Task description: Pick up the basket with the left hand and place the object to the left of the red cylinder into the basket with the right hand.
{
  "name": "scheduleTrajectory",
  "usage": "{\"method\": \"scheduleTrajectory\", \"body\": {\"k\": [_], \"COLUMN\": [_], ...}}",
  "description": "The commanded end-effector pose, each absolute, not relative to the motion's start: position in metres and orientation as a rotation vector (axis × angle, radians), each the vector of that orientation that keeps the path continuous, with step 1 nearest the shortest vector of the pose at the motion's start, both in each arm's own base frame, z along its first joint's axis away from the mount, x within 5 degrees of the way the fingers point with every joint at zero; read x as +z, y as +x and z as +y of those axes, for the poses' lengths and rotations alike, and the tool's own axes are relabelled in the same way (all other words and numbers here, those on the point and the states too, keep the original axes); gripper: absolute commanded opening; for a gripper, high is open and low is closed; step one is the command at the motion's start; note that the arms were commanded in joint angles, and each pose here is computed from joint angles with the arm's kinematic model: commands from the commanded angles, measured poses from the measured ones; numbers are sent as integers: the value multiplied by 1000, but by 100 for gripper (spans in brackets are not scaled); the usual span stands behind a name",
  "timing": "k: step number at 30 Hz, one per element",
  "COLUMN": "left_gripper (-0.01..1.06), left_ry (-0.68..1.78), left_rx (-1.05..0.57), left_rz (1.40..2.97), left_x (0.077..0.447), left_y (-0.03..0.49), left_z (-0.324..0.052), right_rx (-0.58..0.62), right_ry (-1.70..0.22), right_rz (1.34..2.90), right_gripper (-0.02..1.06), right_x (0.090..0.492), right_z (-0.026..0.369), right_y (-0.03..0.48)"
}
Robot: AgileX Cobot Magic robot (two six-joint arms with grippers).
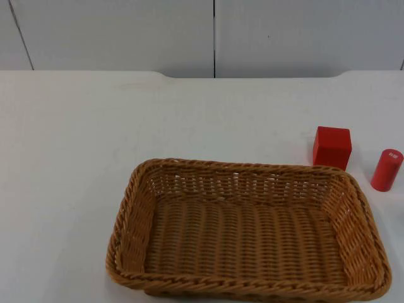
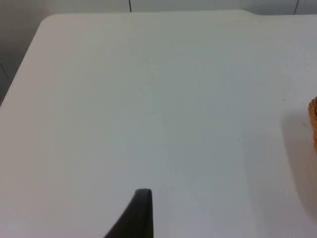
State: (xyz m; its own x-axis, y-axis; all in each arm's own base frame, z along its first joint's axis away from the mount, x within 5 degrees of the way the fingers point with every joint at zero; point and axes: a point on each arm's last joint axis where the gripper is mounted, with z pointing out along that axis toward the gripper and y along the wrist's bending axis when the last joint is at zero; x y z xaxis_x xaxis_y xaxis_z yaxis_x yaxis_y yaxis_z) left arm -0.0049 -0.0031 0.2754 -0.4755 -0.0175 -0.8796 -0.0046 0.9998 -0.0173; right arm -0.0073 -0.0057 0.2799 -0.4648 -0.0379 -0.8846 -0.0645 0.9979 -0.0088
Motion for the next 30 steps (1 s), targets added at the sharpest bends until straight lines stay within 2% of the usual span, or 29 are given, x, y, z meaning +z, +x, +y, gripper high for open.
{"method": "scheduleTrajectory", "body": {"k": [1, 8, 16, 22, 30], "left_gripper": [105, 105, 105, 105, 105], "left_ry": [-34, -41, -53, -63, -33], "left_rx": [-44, -105, -141, -147, -202], "left_rz": [2080, 2125, 2179, 2238, 2380], "left_x": [276, 288, 307, 311, 307], "left_y": [-1, 18, 58, 79, 116], "left_z": [-4, -7, -8, -7, -11], "right_rx": [36, 35, 28, 27, 26], "right_ry": [-75, -80, -92, -100, -107], "right_rz": [2027, 2081, 2180, 2214, 2394], "right_gripper": [105, 105, 105, 105, 105], "right_x": [284, 305, 333, 332, 307], "right_z": [-5, -3, 4, 8, 14], "right_y": [-8, 8, 62, 100, 147]}}
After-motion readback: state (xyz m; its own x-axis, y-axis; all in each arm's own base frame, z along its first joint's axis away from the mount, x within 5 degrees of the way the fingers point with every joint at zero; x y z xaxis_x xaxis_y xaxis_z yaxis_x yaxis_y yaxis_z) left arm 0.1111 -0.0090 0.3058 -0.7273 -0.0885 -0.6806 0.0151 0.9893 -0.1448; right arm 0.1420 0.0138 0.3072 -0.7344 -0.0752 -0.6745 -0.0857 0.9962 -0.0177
